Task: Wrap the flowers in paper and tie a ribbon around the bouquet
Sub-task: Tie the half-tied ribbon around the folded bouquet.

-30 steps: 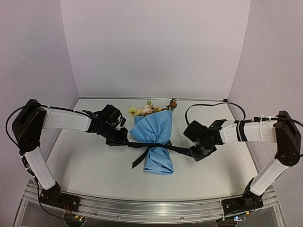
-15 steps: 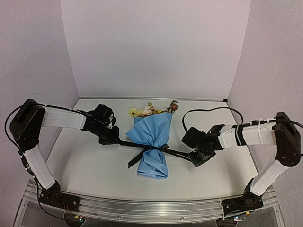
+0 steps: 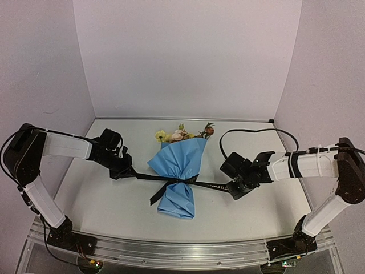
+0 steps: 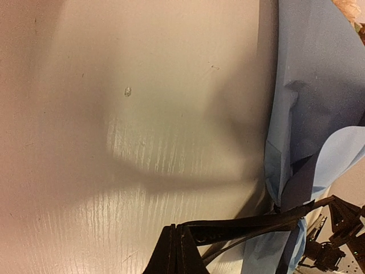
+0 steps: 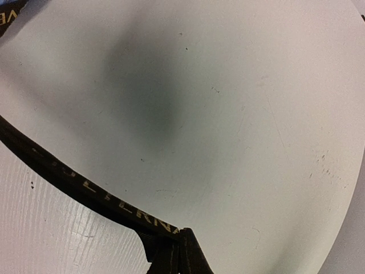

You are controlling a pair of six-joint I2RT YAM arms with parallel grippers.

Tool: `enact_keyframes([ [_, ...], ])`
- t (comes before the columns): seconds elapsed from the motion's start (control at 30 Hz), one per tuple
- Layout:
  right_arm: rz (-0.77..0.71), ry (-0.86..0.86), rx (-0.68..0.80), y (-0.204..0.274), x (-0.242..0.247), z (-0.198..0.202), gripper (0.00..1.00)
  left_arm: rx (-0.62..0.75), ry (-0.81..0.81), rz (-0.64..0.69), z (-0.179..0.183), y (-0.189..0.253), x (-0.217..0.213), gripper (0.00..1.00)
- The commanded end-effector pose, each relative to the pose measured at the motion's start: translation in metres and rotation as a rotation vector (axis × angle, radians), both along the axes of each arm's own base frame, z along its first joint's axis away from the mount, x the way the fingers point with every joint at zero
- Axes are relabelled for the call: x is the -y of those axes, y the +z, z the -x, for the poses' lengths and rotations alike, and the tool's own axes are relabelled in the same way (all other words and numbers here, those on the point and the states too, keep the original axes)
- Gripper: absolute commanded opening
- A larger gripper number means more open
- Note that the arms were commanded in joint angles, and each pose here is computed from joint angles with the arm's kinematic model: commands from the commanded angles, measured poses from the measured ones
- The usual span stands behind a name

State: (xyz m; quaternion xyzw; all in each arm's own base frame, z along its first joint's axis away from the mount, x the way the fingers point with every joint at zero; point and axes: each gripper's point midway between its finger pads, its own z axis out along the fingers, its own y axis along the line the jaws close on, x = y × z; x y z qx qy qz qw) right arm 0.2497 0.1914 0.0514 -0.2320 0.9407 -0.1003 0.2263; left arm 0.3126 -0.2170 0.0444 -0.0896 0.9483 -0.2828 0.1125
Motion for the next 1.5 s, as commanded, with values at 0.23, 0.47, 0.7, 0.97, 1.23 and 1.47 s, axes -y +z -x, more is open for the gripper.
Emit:
enact_keyframes([
  [0.23, 0.212, -0.088, -0.065, -0.014, 0.068, 0.03, 0.0, -0.017, 0.192, -0.029, -0.004, -0.008, -0.061, 0.0],
  [0.47, 0.063, -0.043, -0.184, -0.02, 0.035, 0.043, 0.0, 0.106, 0.048, 0.047, -0.013, 0.024, -0.027, 0.0],
  [0.7, -0.117, 0.013, -0.204, 0.007, -0.005, 0.041, 0.46, 0.237, -0.112, 0.074, -0.015, 0.057, 0.01, 0.0],
  [0.97, -0.346, -0.063, -0.206, 0.045, -0.068, 0.009, 0.59, 0.33, -0.215, 0.095, -0.016, 0.082, 0.034, 0.0],
  [1.23, -0.569, -0.208, -0.236, 0.037, -0.142, -0.03, 0.56, 0.366, -0.24, 0.081, -0.015, 0.089, 0.035, 0.04],
  [1.47, -0.626, -0.277, -0.228, 0.03, -0.166, -0.041, 0.56, 0.376, -0.24, 0.06, -0.011, 0.086, 0.031, 0.05],
])
